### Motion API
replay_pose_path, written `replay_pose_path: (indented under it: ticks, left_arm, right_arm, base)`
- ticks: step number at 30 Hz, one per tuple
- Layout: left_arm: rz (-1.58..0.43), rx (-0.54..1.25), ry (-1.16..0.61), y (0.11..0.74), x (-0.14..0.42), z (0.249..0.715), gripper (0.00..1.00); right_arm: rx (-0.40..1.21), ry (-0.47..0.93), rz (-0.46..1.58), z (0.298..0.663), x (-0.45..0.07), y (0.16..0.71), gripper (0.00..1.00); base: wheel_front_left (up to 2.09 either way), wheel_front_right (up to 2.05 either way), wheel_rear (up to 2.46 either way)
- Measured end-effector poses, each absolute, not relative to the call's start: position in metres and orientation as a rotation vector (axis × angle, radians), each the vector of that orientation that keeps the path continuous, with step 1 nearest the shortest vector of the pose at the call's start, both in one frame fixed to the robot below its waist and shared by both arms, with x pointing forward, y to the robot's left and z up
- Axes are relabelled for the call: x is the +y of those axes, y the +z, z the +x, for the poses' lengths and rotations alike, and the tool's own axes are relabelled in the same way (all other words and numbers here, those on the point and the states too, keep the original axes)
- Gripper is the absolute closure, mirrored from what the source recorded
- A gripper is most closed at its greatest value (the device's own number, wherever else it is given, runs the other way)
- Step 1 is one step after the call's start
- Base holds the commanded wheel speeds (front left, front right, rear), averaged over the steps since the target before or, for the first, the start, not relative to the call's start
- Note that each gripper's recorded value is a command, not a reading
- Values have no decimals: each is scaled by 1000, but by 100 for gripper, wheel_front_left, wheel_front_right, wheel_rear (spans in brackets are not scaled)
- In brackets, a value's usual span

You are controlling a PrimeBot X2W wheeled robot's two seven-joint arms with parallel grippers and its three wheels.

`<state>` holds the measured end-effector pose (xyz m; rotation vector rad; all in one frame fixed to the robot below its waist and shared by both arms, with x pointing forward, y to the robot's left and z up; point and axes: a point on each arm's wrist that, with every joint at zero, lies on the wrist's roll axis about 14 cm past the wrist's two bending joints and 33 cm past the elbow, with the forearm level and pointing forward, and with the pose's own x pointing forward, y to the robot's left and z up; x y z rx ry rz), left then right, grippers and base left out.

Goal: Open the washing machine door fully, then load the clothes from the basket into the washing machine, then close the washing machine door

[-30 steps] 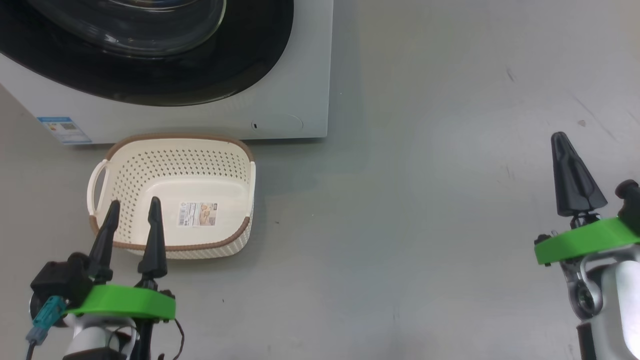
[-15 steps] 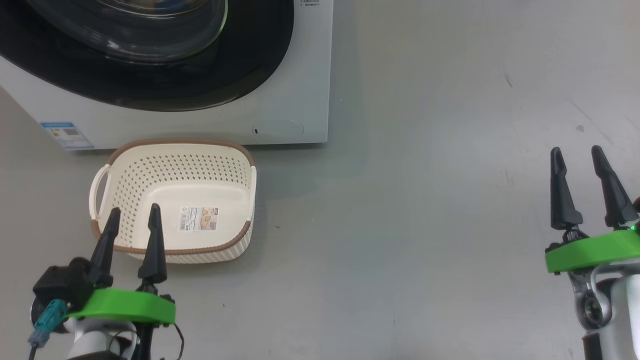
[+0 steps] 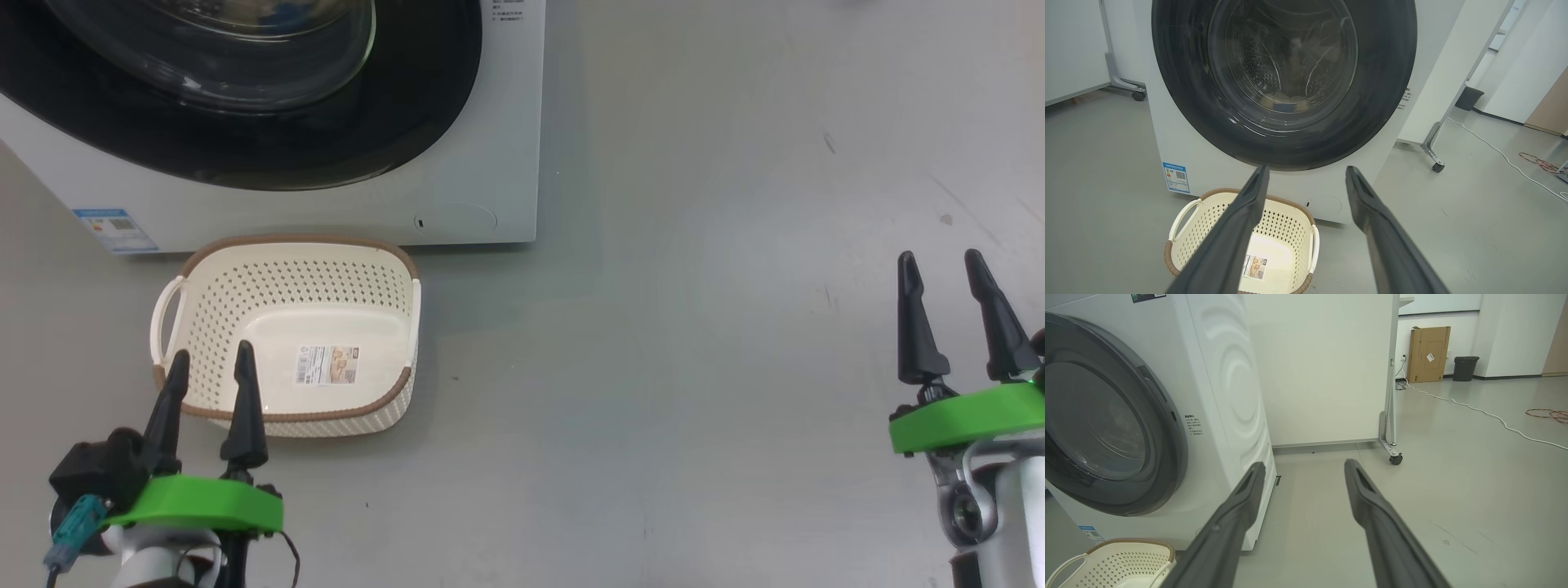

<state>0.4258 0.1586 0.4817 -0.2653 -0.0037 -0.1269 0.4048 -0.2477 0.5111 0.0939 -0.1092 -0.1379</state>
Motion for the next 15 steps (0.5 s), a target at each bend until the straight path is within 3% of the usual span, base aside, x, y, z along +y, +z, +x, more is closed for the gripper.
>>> replay_pose_path:
  ticks: [15]
  left_arm:
    - [-248,-8,-126,484,160,419,0]
  right_arm:
    - [-113,-126,98,403,-243,513,0]
  base:
    - [0,0,0]
